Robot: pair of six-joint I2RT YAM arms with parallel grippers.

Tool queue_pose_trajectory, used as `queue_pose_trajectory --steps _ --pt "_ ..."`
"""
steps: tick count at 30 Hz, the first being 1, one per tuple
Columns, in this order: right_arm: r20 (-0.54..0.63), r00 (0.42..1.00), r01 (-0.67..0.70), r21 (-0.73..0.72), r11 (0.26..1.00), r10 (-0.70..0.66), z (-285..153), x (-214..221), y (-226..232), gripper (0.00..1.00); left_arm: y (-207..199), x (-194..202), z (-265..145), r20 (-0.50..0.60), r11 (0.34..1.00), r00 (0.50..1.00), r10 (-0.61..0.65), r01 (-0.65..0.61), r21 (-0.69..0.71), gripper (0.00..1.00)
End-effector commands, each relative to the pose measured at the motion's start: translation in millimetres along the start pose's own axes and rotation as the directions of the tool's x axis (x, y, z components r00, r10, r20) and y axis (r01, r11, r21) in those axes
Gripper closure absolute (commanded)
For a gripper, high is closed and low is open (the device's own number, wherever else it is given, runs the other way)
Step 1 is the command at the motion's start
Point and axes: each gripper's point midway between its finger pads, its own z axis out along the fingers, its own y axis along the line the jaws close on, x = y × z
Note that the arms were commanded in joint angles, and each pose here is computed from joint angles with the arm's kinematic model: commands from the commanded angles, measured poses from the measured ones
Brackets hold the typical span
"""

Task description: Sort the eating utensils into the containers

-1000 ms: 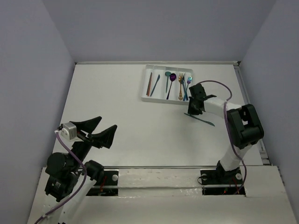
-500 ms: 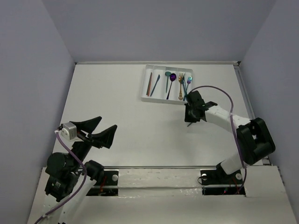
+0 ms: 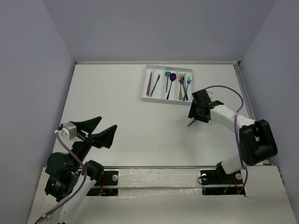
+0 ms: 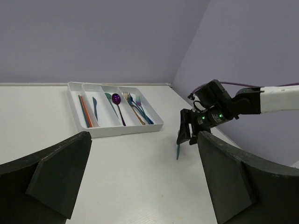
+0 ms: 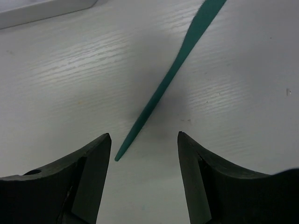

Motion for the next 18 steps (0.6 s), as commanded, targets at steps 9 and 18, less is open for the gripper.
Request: queue_pose_trajectory --steps 9,18 --pt "-0.024 0.995 -0.096 0.057 0.994 0.097 40.8 6.1 2.5 0.56 -9.4 -15.7 -2.1 0.057 0.999 0.998 0.006 -0.008 0.040 0.01" --pt "0.008 0.990 -0.138 0.105 0.985 0.138 31.2 20.3 -21.0 0.97 -11.3 -14.2 -2.2 0.050 0.999 0.999 0.003 -0.005 0.052 0.01"
